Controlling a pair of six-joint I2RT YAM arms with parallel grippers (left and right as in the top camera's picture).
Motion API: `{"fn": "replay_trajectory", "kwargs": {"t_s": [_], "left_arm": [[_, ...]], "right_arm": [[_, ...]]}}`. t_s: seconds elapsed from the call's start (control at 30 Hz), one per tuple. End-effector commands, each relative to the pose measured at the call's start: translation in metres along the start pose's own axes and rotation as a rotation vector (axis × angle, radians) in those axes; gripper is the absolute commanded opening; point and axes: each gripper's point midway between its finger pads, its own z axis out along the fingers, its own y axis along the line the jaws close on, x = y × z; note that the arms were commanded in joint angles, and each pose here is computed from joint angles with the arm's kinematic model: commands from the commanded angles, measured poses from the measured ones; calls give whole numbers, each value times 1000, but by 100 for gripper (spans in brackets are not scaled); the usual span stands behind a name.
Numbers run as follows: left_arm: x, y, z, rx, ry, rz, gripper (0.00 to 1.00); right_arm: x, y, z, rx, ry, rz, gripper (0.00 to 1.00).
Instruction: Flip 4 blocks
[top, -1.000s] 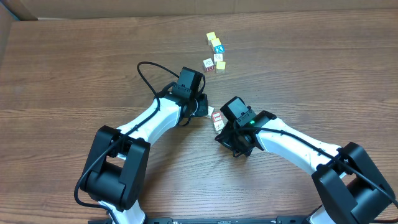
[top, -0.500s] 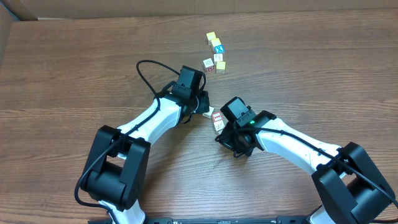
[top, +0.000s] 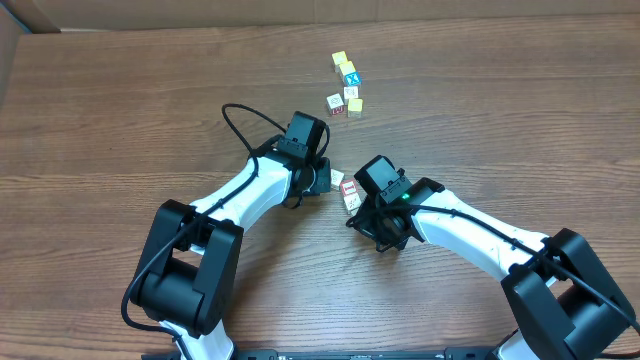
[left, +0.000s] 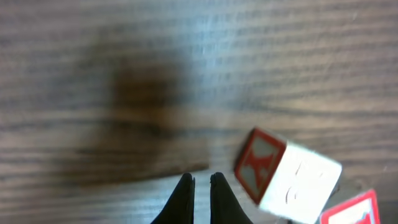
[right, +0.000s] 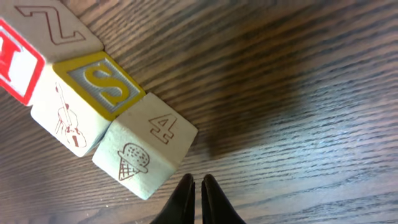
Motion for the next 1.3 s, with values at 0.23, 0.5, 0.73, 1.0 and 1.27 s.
{"fn": "replay_trajectory", "kwargs": {"t_s": [0.23, 0.5, 0.73, 1.0, 1.27], "left_arm": [[-2, -14, 3, 84, 15, -3, 4], [-9, -17, 3, 94, -13, -2, 4], [-17, -17, 3, 90, -46, -25, 4], [-20, -20, 3, 97, -58, -38, 4], [-25, -23, 2, 115, -81, -39, 6]], "right_arm": [[-5, 4, -2, -5, -30, -8, 8], [-5, 4, -2, -5, -30, -8, 8], [-5, 4, -2, -5, -30, -8, 8], [-5, 4, -2, -6, -30, -8, 9], [-5, 4, -2, -6, -30, -8, 9]]}}
